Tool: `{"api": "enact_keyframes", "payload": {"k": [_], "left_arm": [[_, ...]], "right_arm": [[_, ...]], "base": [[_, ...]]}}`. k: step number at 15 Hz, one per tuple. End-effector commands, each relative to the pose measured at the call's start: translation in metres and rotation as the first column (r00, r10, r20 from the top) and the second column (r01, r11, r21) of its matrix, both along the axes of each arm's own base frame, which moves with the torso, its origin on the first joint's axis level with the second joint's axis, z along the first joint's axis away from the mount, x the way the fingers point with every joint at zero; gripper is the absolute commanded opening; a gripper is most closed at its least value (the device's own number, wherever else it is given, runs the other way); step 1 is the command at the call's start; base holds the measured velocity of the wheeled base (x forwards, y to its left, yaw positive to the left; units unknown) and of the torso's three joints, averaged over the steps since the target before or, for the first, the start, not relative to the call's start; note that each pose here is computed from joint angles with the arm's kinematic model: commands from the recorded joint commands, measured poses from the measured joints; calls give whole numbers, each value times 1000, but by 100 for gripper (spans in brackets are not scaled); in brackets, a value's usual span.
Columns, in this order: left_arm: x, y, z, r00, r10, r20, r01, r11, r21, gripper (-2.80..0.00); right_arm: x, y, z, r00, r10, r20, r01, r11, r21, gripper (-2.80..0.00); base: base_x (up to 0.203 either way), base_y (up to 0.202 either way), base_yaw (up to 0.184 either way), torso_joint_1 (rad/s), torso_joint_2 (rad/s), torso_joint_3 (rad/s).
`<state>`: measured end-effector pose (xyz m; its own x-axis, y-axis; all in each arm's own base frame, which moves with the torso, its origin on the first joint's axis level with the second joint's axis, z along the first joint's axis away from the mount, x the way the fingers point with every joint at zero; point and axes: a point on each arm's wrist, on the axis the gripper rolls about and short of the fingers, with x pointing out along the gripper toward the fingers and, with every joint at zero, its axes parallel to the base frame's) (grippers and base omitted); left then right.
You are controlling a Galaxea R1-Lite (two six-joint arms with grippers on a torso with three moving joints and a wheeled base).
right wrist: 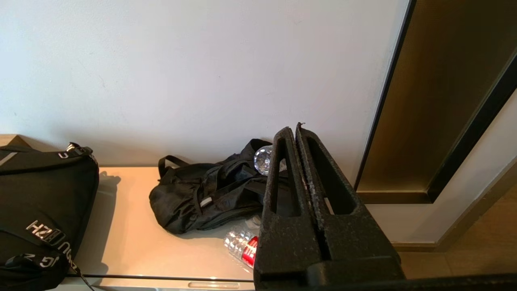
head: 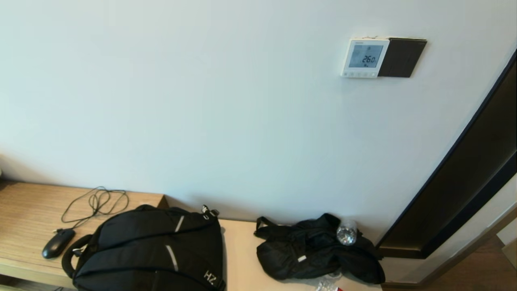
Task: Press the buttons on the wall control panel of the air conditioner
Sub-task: Turn off the central air conditioner
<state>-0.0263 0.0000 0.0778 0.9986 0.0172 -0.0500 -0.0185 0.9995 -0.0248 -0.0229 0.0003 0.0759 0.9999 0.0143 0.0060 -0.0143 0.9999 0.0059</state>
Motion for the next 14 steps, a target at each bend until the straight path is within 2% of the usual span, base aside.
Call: {"api": "enact_keyframes", "payload": {"k": [1,6,9,12,14], "left_arm": [[0,0,0,1000,1,-1,-1,1000,-1,-280],[0,0,0,1000,1,0,-1,1000,-1,-280],[0,0,0,1000,0,0,0,1000,-1,-280],[0,0,0,1000,1,-1,-1,1000,-1,-280],[0,0,0,1000,0,0,0,1000,-1,-280]], "right_arm": [[0,0,0,1000,1,-3,-1,1000,-1,-280],[-1,0,2,1000,-6,11,7,1000,-18,-280],[-14,0,44,993,4,115,-1,1000,-21,-280],[-8,0,96,995,4,99,-3,1000,-16,-280],[13,0,130,998,-2,69,3,1000,-11,-280]], "base": [[0,0,0,0,0,0],[0,0,0,0,0,0],[0,0,0,0,0,0],[0,0,0,0,0,0],[0,0,0,0,0,0]]}}
